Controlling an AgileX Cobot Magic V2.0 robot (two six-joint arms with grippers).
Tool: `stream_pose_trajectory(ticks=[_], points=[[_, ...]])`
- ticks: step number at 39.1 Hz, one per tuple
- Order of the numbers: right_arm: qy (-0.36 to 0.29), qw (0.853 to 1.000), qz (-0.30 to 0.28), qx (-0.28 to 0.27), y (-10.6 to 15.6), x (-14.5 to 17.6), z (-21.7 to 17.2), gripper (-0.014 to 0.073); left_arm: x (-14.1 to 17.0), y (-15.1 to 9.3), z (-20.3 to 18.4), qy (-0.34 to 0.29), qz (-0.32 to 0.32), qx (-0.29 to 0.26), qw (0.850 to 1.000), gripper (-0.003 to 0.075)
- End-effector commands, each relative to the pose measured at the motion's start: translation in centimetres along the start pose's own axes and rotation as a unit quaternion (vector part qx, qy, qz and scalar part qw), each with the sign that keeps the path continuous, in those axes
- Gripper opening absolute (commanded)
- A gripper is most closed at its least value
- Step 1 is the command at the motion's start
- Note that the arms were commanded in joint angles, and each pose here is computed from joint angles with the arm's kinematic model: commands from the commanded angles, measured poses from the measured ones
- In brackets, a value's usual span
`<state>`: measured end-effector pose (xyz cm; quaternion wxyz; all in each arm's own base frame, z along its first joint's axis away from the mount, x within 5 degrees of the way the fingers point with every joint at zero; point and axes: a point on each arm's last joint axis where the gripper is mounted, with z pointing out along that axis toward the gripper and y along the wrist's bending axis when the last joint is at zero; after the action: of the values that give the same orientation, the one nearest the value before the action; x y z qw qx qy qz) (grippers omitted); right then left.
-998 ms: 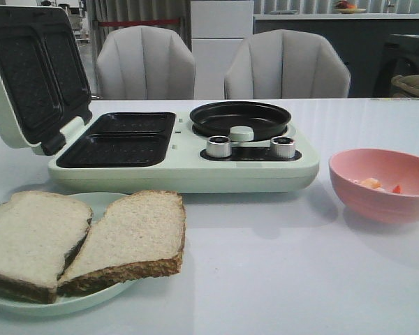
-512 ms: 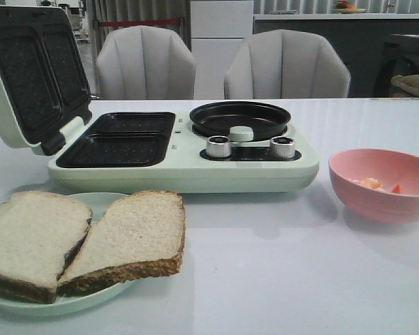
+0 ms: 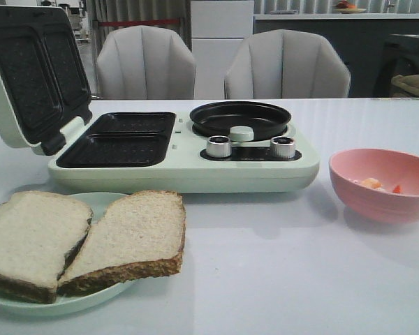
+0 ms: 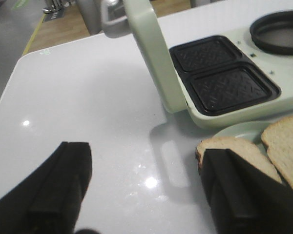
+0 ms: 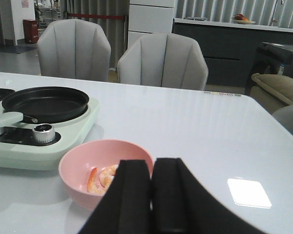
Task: Make breakfast with bread and shrimp
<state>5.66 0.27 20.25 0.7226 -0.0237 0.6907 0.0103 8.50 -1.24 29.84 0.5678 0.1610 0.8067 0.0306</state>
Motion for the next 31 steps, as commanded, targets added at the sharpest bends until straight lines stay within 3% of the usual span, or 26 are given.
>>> stream_pose_trajectory(ticks=[1, 9, 18, 31], points=[[-0.065, 0.998, -0.003, 0.003, 0.0, -1.5, -0.3, 0.0153, -1.3, -0.1, -0.3, -0.025, 0.082, 0.014, 0.996, 0.0533], [-0.065, 0.998, -0.003, 0.003, 0.0, -1.5, -0.3, 0.0153, -0.5, -0.7, -0.4, 0.007, 0.255, 0.054, 0.965, 0.0533], [-0.065, 0.998, -0.003, 0.003, 0.0, -1.5, -0.3, 0.0153, -0.4, -1.4, -0.2, 0.003, 0.321, 0.085, 0.943, 0.0533], [-0.065, 0.998, -0.003, 0.003, 0.0, -1.5, -0.3, 0.0153, -0.5, -3.3, 2.8, 0.05, 0.338, 0.129, 0.931, 0.0533]])
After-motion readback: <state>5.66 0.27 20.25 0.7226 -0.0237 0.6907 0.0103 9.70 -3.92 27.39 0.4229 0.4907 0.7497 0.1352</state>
